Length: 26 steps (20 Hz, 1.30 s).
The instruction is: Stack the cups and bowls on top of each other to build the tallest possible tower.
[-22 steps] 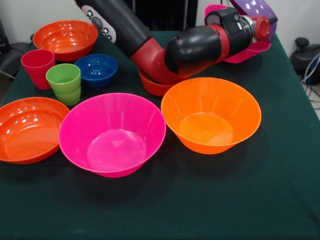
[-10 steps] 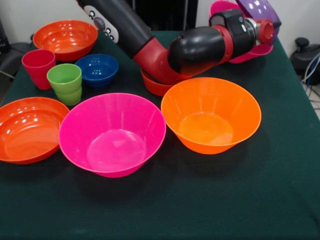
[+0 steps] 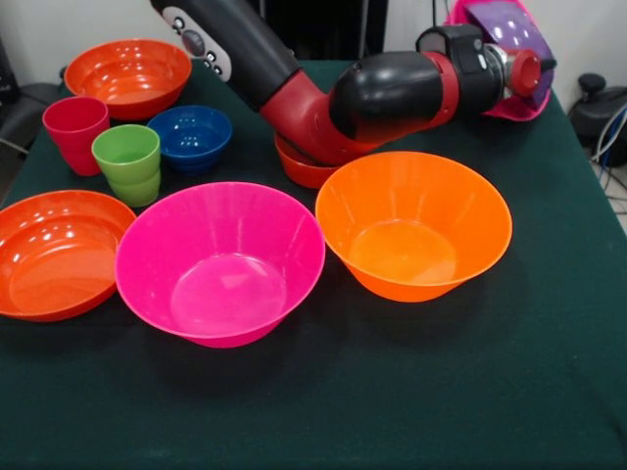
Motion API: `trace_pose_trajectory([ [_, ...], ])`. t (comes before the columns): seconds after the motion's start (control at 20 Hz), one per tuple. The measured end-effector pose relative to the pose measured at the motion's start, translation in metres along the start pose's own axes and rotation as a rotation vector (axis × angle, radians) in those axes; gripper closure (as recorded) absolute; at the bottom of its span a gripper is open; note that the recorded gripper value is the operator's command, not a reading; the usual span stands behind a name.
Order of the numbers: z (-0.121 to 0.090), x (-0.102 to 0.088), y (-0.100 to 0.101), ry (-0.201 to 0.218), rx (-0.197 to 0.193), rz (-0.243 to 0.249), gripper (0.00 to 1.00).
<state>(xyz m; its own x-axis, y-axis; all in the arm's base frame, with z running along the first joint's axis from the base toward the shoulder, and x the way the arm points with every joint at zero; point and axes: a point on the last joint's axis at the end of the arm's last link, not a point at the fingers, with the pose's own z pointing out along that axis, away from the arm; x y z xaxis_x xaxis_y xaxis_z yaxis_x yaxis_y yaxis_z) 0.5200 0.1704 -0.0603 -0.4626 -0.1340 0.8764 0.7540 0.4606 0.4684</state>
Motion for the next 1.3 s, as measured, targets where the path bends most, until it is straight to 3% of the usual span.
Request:
trace_pose_trajectory([
  [0.4,0.005,0.006,-0.004,0.013,0.014,0.003,1.00],
  [0.7,0.009,0.024,-0.006,0.040,0.030,0.000,1.00],
  [0.95,0.009,0.050,-0.004,0.076,0.041,0.002,1.00],
  [1.3,0.007,0.064,0.000,0.095,0.045,0.011,1.00],
])
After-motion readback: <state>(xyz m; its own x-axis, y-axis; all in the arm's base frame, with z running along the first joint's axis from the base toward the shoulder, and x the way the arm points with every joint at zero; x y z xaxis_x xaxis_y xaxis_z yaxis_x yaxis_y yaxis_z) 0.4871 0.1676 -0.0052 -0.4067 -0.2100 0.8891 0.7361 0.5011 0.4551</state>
